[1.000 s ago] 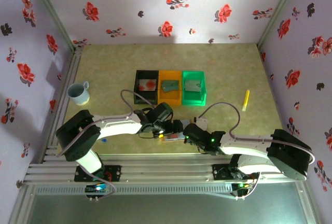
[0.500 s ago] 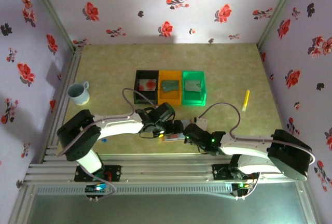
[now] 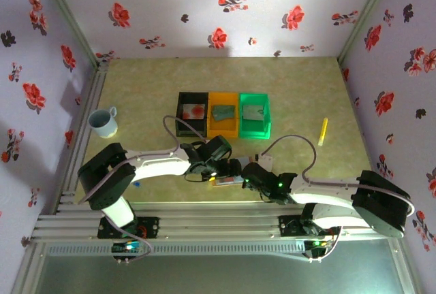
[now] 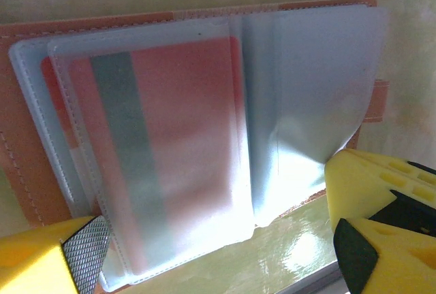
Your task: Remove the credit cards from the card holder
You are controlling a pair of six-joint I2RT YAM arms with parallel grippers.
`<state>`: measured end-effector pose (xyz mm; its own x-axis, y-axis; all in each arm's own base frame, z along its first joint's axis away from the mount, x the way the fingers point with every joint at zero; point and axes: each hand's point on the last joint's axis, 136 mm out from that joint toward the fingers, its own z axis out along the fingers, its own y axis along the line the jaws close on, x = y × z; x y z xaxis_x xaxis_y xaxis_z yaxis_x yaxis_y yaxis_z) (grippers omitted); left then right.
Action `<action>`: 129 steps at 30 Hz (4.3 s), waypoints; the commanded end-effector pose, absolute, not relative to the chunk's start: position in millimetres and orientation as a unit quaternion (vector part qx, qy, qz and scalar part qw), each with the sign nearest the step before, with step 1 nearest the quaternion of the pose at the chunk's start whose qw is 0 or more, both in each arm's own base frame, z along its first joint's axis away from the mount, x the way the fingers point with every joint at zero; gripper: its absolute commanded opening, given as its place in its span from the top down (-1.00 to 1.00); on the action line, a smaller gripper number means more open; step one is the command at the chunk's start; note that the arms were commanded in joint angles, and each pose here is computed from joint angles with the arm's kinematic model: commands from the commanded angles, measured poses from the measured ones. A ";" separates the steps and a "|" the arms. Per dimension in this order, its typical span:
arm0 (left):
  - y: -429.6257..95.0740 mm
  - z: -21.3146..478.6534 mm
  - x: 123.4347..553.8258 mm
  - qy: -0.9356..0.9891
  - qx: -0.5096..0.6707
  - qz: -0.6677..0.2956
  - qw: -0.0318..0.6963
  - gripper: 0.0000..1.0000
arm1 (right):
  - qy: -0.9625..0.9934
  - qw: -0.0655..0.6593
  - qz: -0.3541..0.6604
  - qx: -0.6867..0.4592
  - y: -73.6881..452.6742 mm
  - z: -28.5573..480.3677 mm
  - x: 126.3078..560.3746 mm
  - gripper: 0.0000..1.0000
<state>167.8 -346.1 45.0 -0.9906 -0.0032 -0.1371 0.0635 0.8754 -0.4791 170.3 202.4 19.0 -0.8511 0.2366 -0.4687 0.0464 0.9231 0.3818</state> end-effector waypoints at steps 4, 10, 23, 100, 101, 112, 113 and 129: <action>-339.7 43.6 169.8 0.972 0.028 -0.219 0.078 -0.79 | 0.960 0.231 0.136 0.075 178.7 -3.2 155.6 1.00; -341.3 42.8 170.0 0.972 0.029 -0.219 0.078 -0.79 | 0.960 0.232 0.137 0.076 178.8 -3.0 155.9 1.00; -343.3 36.5 167.1 0.974 0.034 -0.213 0.072 -0.77 | 0.960 0.231 0.136 0.075 178.5 -3.9 155.8 1.00; -377.6 88.4 181.7 0.941 0.010 -0.320 0.114 -0.39 | 0.953 0.251 0.152 0.080 171.2 6.3 155.8 1.00; -378.8 88.6 181.9 0.940 0.009 -0.321 0.113 -0.38 | 0.952 0.252 0.155 0.080 170.6 8.0 155.8 1.00; -391.5 89.4 182.3 0.936 0.009 -0.337 0.102 -0.38 | 0.939 0.282 0.175 0.090 161.5 21.2 158.4 1.00; -392.6 89.8 182.6 0.935 0.009 -0.339 0.102 -0.38 | 0.938 0.283 0.178 0.090 161.5 21.7 158.0 1.00; -412.7 93.5 183.4 0.931 0.016 -0.351 0.093 -0.38 | 0.929 0.300 0.194 0.093 154.8 35.7 157.8 1.00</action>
